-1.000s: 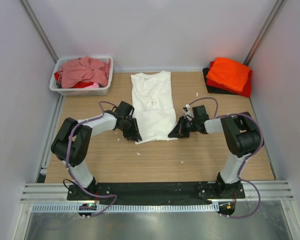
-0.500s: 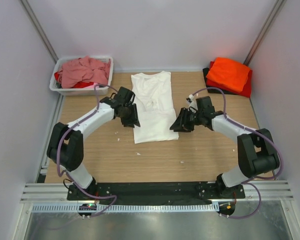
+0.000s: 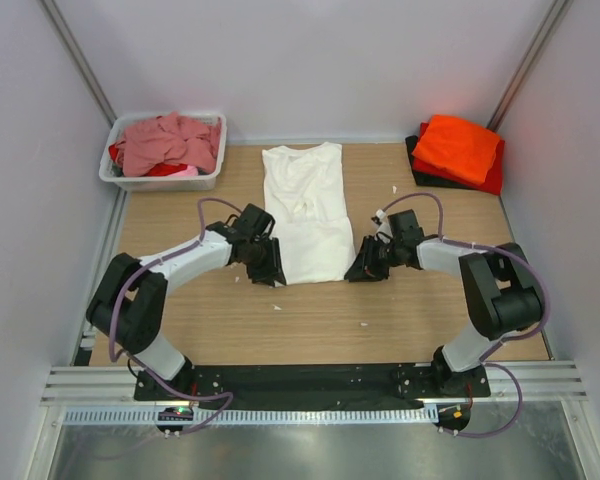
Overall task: Fold and stack the t-shirts
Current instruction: Fold the tshirt
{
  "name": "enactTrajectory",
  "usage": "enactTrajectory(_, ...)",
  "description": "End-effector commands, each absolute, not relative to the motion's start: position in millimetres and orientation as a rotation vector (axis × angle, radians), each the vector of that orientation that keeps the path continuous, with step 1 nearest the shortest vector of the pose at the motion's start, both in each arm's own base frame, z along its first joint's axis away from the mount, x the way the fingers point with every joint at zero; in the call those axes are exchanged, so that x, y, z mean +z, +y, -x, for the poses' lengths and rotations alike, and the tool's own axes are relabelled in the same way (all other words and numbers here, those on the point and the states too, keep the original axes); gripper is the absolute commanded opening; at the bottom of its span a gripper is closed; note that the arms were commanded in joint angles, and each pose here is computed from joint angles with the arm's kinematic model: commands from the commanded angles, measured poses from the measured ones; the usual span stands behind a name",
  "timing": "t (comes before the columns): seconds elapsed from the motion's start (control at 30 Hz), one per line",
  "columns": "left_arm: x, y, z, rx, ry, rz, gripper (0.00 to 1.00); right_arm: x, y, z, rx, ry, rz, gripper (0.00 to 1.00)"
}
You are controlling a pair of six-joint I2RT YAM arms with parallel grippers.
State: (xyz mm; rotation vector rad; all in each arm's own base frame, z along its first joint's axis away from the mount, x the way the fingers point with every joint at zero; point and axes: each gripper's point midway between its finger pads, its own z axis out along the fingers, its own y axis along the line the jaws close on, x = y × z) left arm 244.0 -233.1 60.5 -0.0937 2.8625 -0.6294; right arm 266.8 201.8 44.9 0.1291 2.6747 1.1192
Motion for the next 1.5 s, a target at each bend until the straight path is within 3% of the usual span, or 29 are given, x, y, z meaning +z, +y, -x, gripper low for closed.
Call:
enactTrajectory(0.0, 54.9, -248.1, -262.0, -0.708, 2.794, 0.077, 0.35, 24.1, 201.8, -273.3, 1.104, 2.652, -0.126, 0.26)
enactTrajectory(0.2, 21.9, -238.4, -258.0, -0.611, 2.860, 0.081, 0.31, -12.4, 201.2, -253.6, 1.140, 2.714, -0.190, 0.20)
enactTrajectory(0.33, 35.5, -233.0, -252.0, -0.613, 2.839, 0.076, 0.32, -3.4, 197.8, -236.8, 1.157, 2.697, -0.193, 0.22)
enactTrajectory(0.37, 38.2, -228.8, -252.6, -0.581, 2.830, 0.079, 0.32, 4.2, 195.2, -234.1, 1.139, 2.689, -0.180, 0.24)
enactTrajectory(0.4, 41.2, -225.1, -251.9, -0.554, 2.828, 0.075, 0.33, 8.7, 193.4, -232.0, 1.128, 2.683, -0.180, 0.34)
enactTrajectory(0.47, 51.0, -216.0, -245.8, -0.515, 2.823, 0.075, 0.36, 24.2, 189.1, -226.2, 1.108, 2.652, -0.180, 0.42)
enactTrajectory(0.57, 68.0, -210.5, -237.8, -0.532, 2.780, 0.082, 0.43, 42.6, 180.9, -223.8, 1.051, 2.594, -0.192, 0.62)
enactTrajectory(0.6, 71.1, -209.5, -236.5, -0.540, 2.768, 0.099, 0.54, 45.8, 178.5, -224.7, 1.031, 2.578, -0.202, 0.66)
enactTrajectory(0.63, 69.5, -206.7, -232.8, -0.540, 2.765, 0.108, 0.58, 49.3, 176.2, -226.1, 1.013, 2.560, -0.211, 0.68)
enactTrajectory(0.7, 75.1, -204.7, -235.4, -0.545, 2.722, 0.123, 0.65, 52.9, 169.9, -230.8, 0.955, 2.537, -0.234, 0.72)
enactTrajectory(0.77, 69.3, -201.4, -235.2, -0.521, 2.729, 0.140, 0.65, 52.5, 167.3, -235.5, 0.928, 2.529, -0.245, 0.73)
enactTrajectory(0.87, 57.7, -196.0, -234.8, -0.475, 2.739, 0.186, 0.58, 40.5, 164.8, -243.3, 0.884, 2.551, -0.264, 0.73)
enactTrajectory(1.07, 37.5, -200.6, -244.3, -0.501, 2.697, 0.256, 0.56, 8.9, 167.0, -264.1, 0.847, 2.576, -0.286, 0.66)
enactTrajectory(1.47, 11.3, -195.3, -246.2, -0.454, 2.698, 0.289, 0.54, -1.5, 171.6, -264.4, 0.883, 2.587, -0.304, 0.31)
